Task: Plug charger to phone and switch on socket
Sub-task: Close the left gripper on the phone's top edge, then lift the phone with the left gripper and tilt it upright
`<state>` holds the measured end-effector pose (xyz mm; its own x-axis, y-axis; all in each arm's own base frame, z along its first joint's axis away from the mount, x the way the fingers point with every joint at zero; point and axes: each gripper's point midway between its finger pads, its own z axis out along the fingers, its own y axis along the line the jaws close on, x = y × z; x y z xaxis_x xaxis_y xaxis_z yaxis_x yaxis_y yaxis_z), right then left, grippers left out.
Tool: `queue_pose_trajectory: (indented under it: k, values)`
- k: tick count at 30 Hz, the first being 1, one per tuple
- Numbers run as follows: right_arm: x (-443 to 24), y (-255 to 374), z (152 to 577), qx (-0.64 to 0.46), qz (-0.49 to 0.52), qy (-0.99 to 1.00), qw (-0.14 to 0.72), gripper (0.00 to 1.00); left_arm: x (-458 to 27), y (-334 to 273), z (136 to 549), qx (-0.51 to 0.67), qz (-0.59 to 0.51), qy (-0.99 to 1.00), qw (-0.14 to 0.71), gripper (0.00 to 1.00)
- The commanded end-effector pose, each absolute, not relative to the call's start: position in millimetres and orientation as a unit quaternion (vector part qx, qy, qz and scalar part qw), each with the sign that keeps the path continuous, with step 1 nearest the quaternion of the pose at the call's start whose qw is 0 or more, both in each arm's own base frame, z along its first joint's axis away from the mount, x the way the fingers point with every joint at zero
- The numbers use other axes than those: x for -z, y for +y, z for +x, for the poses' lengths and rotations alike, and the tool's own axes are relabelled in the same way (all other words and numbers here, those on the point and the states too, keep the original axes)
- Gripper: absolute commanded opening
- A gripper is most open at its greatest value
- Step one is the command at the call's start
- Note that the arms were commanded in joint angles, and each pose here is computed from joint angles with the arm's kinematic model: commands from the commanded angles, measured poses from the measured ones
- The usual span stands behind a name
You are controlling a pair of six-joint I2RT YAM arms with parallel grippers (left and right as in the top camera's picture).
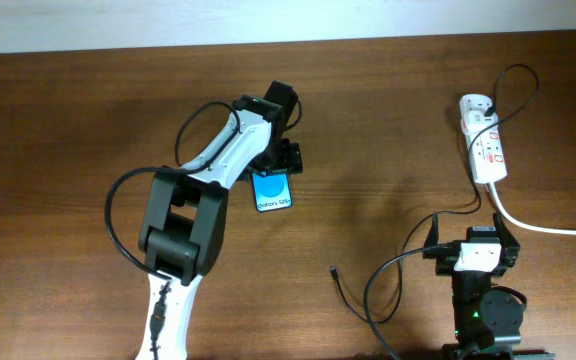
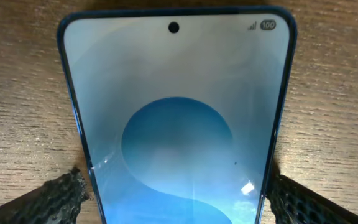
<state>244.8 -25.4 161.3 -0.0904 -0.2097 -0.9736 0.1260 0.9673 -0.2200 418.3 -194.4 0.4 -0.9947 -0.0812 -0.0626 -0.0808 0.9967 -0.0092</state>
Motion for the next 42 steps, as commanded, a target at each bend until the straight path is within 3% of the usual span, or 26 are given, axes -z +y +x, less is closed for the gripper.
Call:
queue_pose_trajectory:
  k: [1,8,9,19,33,42]
  values:
    - [-158.0,-28.0,244.3,0.13,-0.025,0.731,0.67,0.98,24.7,-194.2,394.6,0.001,-0.065,0.998,-0.017,0.95]
    - [-158.0,-28.0,244.3,0.13,-0.025,0.731,0.67,0.98,24.7,-194.2,394.7,0.001,-0.071,0.997,-0.016,0.84]
    - [-158.0,-28.0,244.3,0.13,-0.025,0.731,0.67,0.98,24.7,-194.2,394.7,0.001,-0.071,0.997,-0.016,0.78]
    - [-158.0,-28.0,244.3,0.13,-0.025,0.731,0.67,0.98,14.9,-187.4,403.4,0.004,-0.082,0.997,-0.012,0.77]
    - [-158.0,-28.0,244.3,0.13,-0.025,0.731,0.67,0.98,-66.6,-190.9,430.9,0.029,-0.068,0.997,0.019,0.75]
    - [-158.1,-28.0,244.3,0.13,-0.025,0.73,0.67,0.98,-140.7,-228.6,436.1,0.338,-0.006,0.941,-0.035,0.77]
